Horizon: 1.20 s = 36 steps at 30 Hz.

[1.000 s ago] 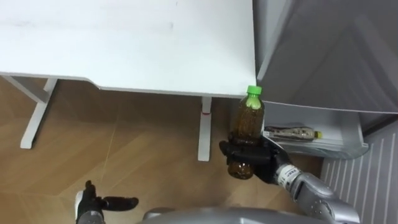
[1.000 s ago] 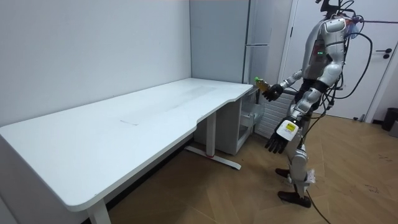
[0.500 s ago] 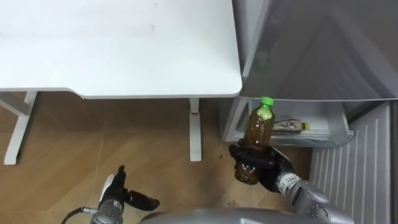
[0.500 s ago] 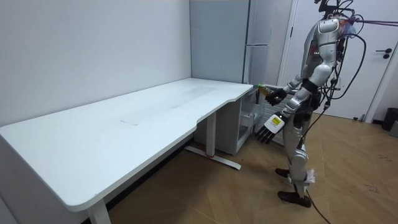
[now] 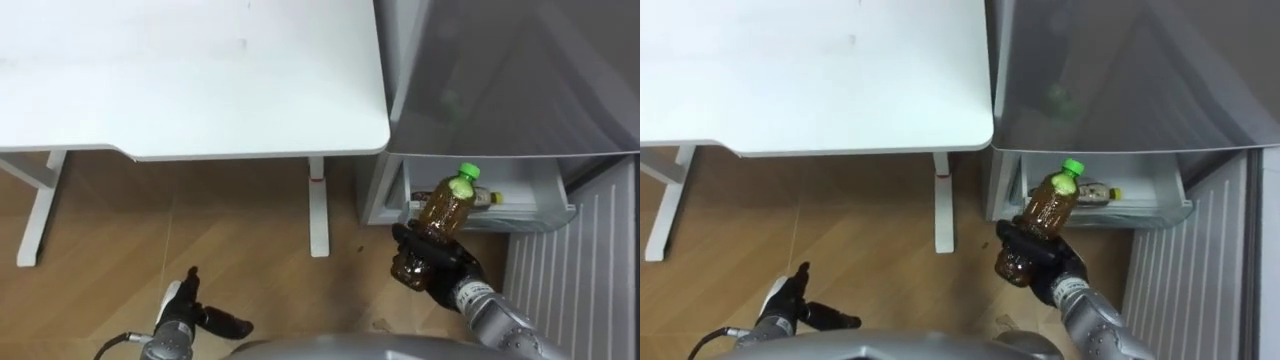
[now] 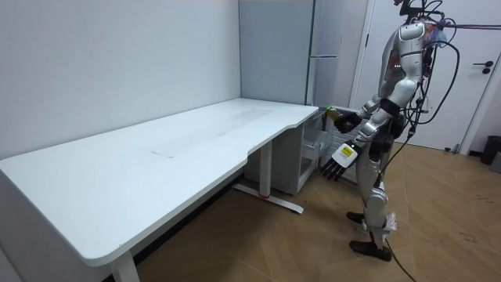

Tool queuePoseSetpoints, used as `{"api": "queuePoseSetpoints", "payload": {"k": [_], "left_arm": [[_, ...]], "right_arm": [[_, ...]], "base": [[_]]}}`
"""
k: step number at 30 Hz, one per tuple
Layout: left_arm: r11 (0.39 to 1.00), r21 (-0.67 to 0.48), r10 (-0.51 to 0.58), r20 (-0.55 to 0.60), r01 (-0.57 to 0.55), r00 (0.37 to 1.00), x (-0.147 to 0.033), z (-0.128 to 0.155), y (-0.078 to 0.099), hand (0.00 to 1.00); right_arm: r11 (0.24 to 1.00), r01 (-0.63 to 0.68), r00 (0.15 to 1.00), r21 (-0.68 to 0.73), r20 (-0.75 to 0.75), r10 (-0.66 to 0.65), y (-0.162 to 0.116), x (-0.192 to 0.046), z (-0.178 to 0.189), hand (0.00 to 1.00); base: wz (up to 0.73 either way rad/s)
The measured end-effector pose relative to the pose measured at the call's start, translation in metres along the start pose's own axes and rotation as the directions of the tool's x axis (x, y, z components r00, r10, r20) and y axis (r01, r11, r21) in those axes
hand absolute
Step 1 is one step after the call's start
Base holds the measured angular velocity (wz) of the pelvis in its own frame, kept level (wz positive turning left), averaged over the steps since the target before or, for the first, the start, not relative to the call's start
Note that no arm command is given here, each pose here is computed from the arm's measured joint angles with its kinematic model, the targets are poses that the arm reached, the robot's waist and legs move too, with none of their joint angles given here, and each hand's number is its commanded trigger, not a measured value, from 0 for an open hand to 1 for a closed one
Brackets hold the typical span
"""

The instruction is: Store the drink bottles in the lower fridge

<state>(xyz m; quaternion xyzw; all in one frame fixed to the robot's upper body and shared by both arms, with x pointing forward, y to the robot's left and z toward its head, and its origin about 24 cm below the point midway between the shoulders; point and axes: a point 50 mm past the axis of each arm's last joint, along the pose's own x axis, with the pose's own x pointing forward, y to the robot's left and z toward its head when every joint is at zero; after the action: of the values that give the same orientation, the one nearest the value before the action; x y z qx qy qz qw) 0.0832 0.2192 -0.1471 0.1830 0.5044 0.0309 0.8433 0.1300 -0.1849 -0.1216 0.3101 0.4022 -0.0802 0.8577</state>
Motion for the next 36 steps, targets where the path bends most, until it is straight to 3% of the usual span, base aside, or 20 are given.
{"api": "queuePoseSetpoints", "payload": {"k": [5,10,14,36], "left_arm": [[1.0,-0.019,-0.001,-0.004,0.001,1.0,0.0,-0.001,-0.001,0.0],[0.999,-0.03,-0.018,-0.042,0.016,0.999,-0.001,-0.01,-0.002,0.0],[0.999,-0.033,-0.032,-0.066,0.03,0.997,-0.001,-0.015,-0.003,0.0],[0.999,-0.054,-0.011,-0.125,0.004,0.992,-0.004,-0.031,0.002,0.0]], "right_arm": [[0.983,0.02,0.999,0.181,0.021,-0.025,-0.001,0.0,0.002,1.0],[0.909,0.002,0.998,0.416,0.058,-0.029,-0.002,0.0,0.007,1.0],[0.857,-0.009,0.993,0.515,0.103,-0.051,-0.005,-0.001,0.013,1.0],[0.805,0.012,0.991,0.594,0.098,-0.088,-0.01,-0.001,0.008,1.0]], "base": [[-0.06],[-0.05],[0.0],[0.01]]}}
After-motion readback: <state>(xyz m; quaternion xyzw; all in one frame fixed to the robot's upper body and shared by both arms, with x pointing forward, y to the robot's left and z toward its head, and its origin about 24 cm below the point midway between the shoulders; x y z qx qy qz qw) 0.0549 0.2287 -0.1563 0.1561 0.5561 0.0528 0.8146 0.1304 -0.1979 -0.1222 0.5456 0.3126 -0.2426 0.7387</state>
